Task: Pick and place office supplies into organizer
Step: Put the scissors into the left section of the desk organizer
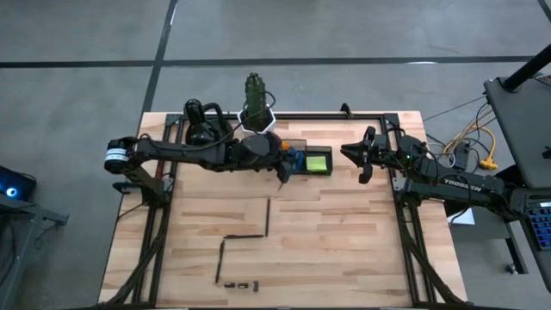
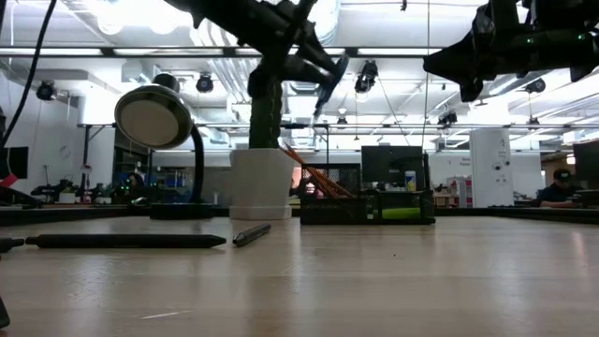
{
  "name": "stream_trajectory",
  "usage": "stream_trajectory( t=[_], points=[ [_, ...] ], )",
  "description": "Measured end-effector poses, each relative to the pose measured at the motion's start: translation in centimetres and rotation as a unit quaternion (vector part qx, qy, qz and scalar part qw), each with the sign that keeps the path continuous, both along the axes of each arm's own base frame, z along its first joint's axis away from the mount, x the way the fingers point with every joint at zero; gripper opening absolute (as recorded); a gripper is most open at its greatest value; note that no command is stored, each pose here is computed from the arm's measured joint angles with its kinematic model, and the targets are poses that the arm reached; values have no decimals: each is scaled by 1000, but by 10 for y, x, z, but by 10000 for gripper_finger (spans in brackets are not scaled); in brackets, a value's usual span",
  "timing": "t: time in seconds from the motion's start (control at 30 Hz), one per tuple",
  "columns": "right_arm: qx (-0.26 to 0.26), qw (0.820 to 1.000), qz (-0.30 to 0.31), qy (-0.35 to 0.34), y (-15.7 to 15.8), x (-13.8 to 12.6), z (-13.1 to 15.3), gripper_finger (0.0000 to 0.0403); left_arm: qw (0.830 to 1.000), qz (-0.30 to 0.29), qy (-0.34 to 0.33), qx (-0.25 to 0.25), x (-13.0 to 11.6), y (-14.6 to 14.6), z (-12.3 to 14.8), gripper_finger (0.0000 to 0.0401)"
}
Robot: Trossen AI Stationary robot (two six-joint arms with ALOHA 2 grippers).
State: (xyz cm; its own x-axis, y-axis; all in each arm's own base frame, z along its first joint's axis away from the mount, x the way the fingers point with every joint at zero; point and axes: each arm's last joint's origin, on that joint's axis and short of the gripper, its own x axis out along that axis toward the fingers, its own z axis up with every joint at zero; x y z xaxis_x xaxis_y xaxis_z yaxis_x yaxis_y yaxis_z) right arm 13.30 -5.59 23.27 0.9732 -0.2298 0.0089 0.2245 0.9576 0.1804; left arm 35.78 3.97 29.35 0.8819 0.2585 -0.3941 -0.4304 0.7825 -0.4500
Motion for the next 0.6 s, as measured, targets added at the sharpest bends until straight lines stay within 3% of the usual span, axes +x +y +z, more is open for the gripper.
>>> stream_trajectory(
  t=[0.3,0.6],
  points=[
    [1,1000,0,1,0,0,0,57,994,85,-30,65,2,6,7,61],
    [1,1000,0,2,0,0,0,57,982,127,-80,114,5,9,19,61]
  ],
)
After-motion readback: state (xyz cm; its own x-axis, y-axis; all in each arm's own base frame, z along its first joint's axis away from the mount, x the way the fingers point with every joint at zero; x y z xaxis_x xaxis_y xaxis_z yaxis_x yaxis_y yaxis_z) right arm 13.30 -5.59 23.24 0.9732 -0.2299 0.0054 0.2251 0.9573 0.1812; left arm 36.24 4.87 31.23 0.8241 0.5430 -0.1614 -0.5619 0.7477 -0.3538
